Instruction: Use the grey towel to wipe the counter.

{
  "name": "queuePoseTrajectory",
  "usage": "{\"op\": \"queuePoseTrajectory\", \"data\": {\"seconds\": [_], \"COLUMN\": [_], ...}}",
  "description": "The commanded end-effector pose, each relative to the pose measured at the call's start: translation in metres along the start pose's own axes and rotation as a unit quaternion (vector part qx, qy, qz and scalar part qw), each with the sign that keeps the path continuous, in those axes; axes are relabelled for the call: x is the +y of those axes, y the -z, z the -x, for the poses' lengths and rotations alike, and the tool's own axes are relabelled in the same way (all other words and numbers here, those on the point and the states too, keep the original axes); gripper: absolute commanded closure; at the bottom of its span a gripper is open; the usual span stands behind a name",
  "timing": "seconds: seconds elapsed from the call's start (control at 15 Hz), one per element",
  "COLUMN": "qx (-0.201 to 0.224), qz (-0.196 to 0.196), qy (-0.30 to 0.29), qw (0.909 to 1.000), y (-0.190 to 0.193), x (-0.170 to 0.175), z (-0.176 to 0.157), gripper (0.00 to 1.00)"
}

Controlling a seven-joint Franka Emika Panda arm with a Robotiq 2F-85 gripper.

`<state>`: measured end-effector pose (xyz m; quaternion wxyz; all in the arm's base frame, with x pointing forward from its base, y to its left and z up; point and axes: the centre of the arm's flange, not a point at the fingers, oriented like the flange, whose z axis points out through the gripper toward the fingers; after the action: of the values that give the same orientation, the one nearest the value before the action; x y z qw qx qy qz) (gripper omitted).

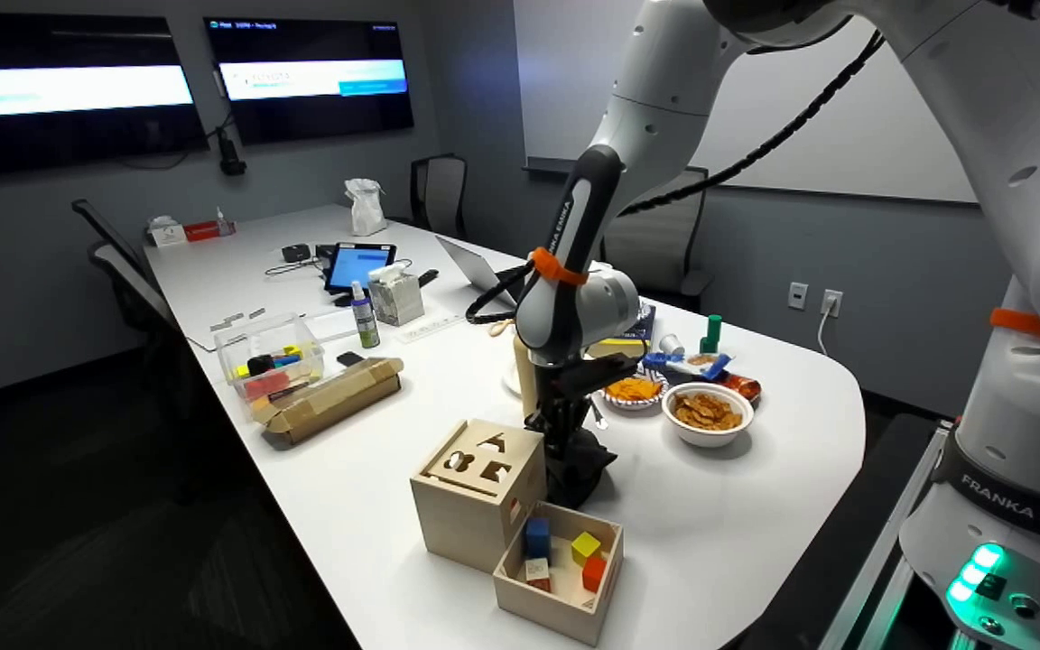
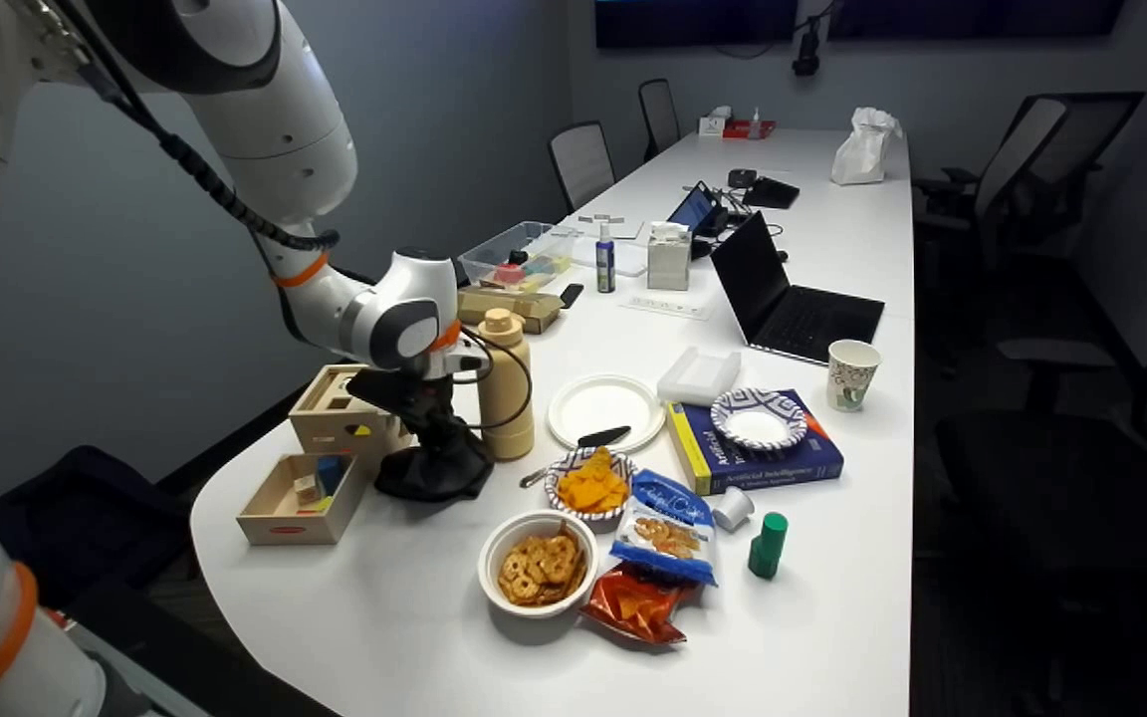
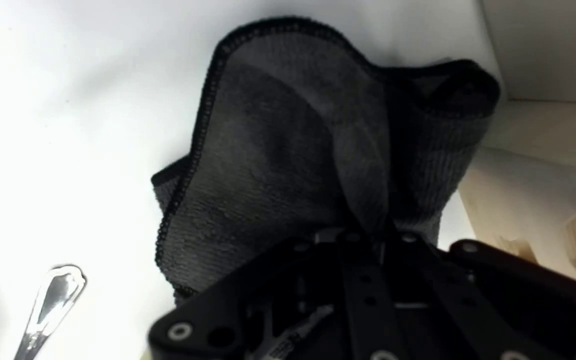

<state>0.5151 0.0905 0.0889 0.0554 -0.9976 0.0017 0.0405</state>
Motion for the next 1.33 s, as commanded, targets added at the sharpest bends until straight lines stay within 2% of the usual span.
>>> {"op": "queuePoseTrajectory", "data": {"seconds": [0.0, 0.4, 0.67, 0.8, 1.07, 1.27], "qx": [-0.027, -0.06, -0.028, -0.012, 0.009, -0.021], "qz": [0.006, 0.036, 0.042, 0.032, -0.035, -0.077], "qy": [-0.001, -0.063, -0.131, -0.149, -0.132, -0.091], "qw": [0.9996, 0.9956, 0.9901, 0.9882, 0.9907, 0.9926], "y": [-0.013, -0.035, -0.032, -0.03, -0.032, -0.036], "x": [0.006, 0.037, 0.061, 0.068, 0.063, 0.052], "z": [0.003, 0.033, 0.036, 0.034, 0.025, 0.028], "gripper": [0.98, 0.98, 0.98, 0.98, 0.98, 0.98]}}
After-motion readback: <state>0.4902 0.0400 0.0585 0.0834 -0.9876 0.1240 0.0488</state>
